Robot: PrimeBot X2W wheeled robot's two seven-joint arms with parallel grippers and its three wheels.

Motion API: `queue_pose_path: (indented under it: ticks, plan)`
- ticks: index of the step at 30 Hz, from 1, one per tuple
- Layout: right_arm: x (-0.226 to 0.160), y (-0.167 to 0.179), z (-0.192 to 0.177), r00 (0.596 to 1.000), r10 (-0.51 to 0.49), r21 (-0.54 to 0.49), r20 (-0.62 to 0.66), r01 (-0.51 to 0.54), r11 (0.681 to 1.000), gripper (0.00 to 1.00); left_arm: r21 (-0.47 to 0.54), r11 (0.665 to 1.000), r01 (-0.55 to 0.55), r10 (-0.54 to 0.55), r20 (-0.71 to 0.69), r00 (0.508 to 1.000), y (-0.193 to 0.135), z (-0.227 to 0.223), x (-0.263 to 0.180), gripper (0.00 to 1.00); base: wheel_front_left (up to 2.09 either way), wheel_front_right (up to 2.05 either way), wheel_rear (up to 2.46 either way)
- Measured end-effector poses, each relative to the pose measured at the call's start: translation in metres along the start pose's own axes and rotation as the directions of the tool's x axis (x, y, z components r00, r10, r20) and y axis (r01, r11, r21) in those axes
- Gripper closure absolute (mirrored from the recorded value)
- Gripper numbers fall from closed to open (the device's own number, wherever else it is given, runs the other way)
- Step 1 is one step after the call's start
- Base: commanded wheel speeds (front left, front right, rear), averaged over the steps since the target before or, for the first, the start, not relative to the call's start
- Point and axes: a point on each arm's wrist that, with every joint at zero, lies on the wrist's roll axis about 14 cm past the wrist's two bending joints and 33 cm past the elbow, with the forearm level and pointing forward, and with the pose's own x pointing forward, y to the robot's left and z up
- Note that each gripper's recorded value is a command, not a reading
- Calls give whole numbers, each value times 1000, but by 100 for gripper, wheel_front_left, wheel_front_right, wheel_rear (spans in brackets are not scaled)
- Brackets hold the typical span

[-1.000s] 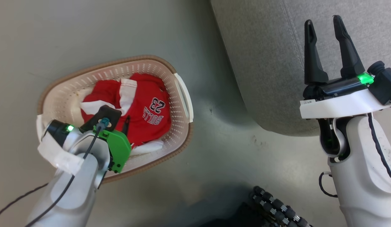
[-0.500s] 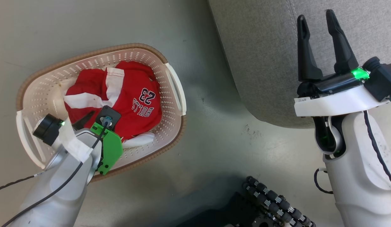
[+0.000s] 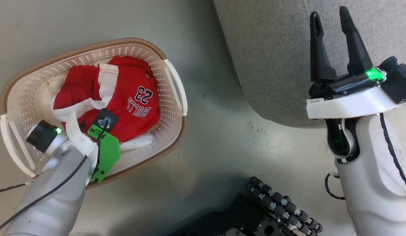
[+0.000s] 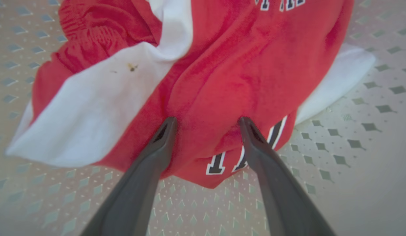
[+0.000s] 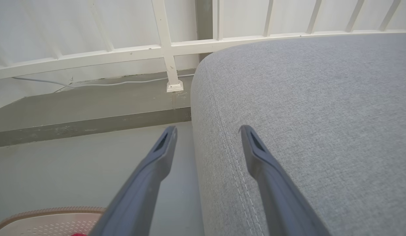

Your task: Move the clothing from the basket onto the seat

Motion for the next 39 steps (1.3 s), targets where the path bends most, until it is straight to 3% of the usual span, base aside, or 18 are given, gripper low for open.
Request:
queue_pose_path:
  ticks: [1,2,3,5,14,23,33,39]
  plan:
    - [0,-1,-1,1000,-2,-1,-2,2,1000,0,6,1000,2,-2,-15,1000,0,-2,1,0,0,0,0]
    - [0,-1,-1,1000,-4,-1,-4,4,1000,0,14,1000,3,-3,-23,1000,0,-3,2,15,0,0,0]
    - [0,-1,-2,1000,-5,-2,-4,5,1000,0,17,1000,4,-4,-30,1000,0,-3,3,57,0,0,0]
    - [0,-1,-2,1000,-1,-1,-4,1,1000,0,18,1000,10,-9,-30,1000,-2,-1,4,100,0,0,0]
    - [1,-2,0,1000,-2,3,3,2,1000,0,71,997,10,-7,-31,999,-4,5,4,100,0,0,0]
    - [5,5,7,999,15,2,28,-15,1000,0,43,999,14,-17,90,996,-17,41,-7,100,0,0,0]
    - [10,25,19,995,78,7,67,-78,997,0,-34,998,-44,50,207,977,-3,62,-36,100,0,0,0]
    - [14,34,28,989,116,-12,91,-115,993,0,-127,986,-105,140,311,940,19,75,-66,100,0,0,0]
